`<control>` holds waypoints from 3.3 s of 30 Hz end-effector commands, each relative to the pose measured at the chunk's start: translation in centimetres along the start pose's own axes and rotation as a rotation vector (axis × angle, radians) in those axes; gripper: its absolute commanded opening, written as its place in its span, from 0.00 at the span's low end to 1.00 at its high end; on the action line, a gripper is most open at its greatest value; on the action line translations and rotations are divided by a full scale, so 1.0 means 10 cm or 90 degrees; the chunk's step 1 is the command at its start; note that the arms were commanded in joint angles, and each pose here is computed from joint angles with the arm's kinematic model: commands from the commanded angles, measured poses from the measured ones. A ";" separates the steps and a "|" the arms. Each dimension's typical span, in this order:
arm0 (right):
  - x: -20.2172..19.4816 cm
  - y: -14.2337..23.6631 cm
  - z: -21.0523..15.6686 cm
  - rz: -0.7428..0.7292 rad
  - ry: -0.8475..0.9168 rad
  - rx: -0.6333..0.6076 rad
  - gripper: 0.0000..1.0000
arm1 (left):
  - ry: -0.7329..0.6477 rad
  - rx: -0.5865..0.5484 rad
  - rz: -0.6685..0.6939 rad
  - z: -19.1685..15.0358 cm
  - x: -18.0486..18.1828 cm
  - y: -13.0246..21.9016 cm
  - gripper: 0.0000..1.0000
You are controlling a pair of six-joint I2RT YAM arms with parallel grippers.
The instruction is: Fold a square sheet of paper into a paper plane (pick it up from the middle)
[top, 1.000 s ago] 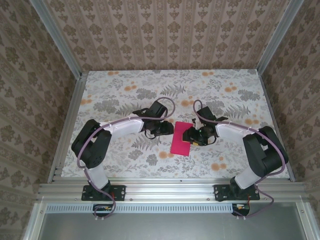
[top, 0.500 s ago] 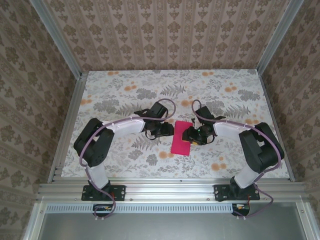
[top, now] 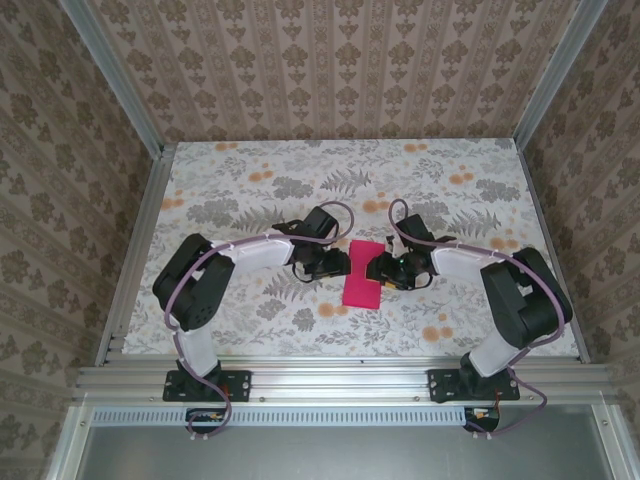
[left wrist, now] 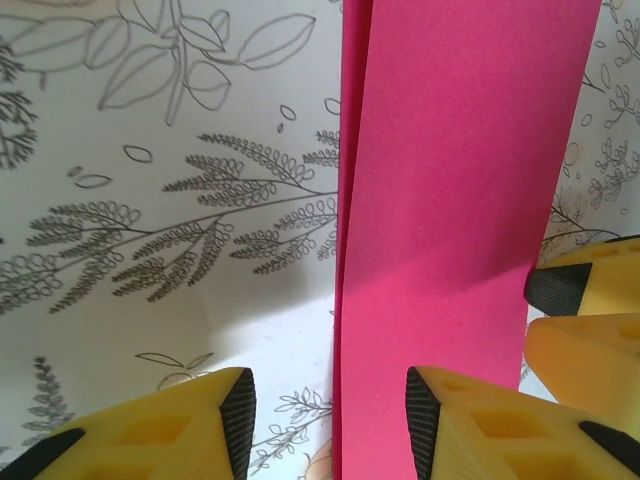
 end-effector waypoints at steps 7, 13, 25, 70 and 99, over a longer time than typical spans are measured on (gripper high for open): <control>0.00 0.09 0.02 0.027 -0.016 -0.023 0.50 | 0.030 0.038 -0.040 -0.10 -0.04 -0.06 0.47; -0.04 0.07 0.02 0.021 -0.023 -0.024 0.46 | 0.044 0.054 -0.039 -0.15 0.00 -0.07 0.47; -0.08 0.02 0.02 0.018 -0.028 -0.025 0.39 | 0.046 0.090 -0.053 -0.26 -0.03 -0.17 0.44; -0.17 -0.09 0.03 0.054 -0.045 -0.003 0.29 | 0.042 0.057 -0.150 0.01 -0.30 -0.12 0.37; -0.13 -0.08 0.05 0.068 -0.032 0.001 0.31 | 0.070 0.048 -0.171 0.34 -0.20 -0.20 0.06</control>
Point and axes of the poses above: each hand's point on the last joint's axis, 136 mm out from that joint toward the fingers, its own y axis back along the fingers, its own x axis along the line the jaws close on, z = x × y, the point moved 5 cm from there along y, back along the fingers, and after that the axes turned 4 degrees about y, right-handed, at the moved point
